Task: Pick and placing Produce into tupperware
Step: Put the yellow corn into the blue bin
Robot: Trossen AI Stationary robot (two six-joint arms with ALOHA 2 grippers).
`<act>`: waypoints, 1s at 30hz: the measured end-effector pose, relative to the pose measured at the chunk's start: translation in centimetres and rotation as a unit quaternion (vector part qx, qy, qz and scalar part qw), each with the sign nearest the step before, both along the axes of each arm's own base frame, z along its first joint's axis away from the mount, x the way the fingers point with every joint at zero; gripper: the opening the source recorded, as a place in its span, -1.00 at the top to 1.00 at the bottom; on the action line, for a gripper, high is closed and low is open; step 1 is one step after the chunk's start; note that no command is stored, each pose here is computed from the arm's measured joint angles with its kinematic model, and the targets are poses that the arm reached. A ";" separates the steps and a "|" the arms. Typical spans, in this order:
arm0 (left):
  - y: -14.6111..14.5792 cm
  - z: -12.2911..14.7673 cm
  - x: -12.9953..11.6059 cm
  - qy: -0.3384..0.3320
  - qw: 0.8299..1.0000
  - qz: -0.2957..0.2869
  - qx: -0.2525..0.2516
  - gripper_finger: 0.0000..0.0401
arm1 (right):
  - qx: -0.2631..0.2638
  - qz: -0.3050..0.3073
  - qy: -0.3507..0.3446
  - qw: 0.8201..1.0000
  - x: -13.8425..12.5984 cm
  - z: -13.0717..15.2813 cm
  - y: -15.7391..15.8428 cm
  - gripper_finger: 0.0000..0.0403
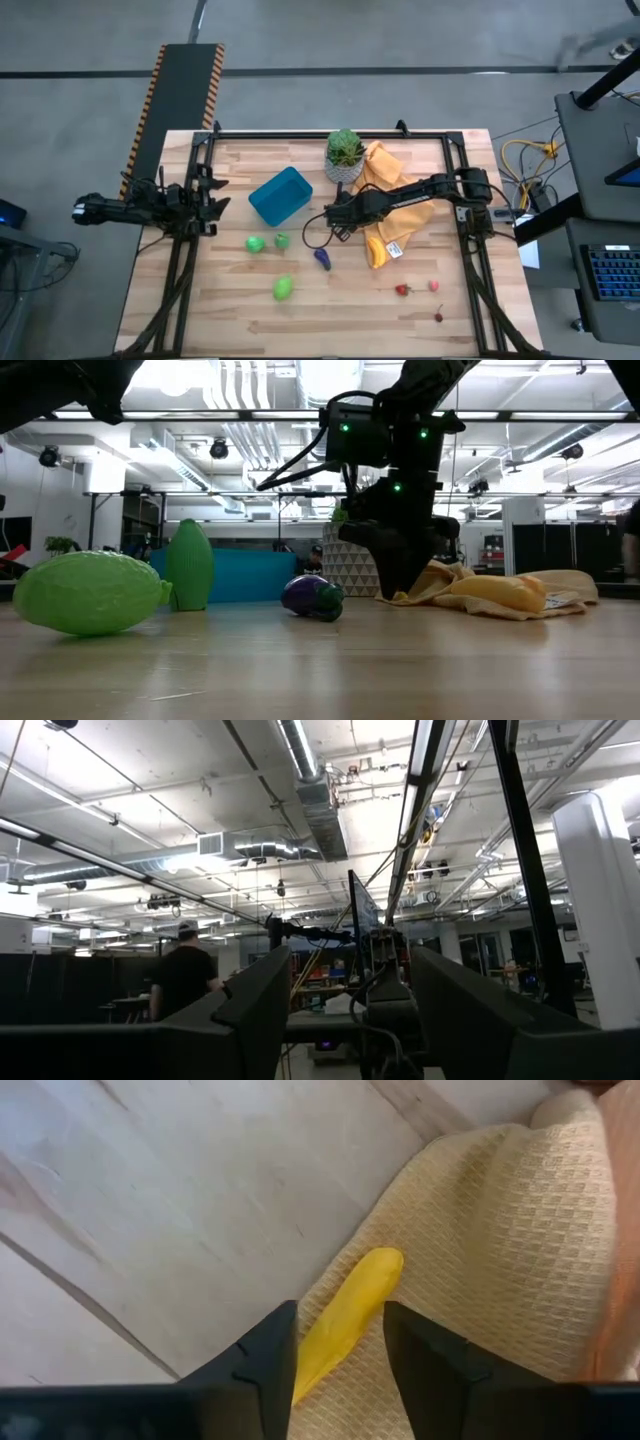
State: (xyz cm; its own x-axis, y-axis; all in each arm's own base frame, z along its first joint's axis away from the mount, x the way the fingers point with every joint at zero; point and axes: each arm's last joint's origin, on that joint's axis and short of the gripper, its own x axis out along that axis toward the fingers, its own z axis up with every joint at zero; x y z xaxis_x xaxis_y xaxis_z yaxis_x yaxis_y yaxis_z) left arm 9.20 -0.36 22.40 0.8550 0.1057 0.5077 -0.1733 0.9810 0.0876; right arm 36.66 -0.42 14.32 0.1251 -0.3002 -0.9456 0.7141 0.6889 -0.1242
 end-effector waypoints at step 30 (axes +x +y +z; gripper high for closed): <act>0.0 0.0 0.0 0.000 1.000 0.000 0.000 0.04 | 0.006 0.024 0.000 1.000 -0.1 -0.6 0.0 0.81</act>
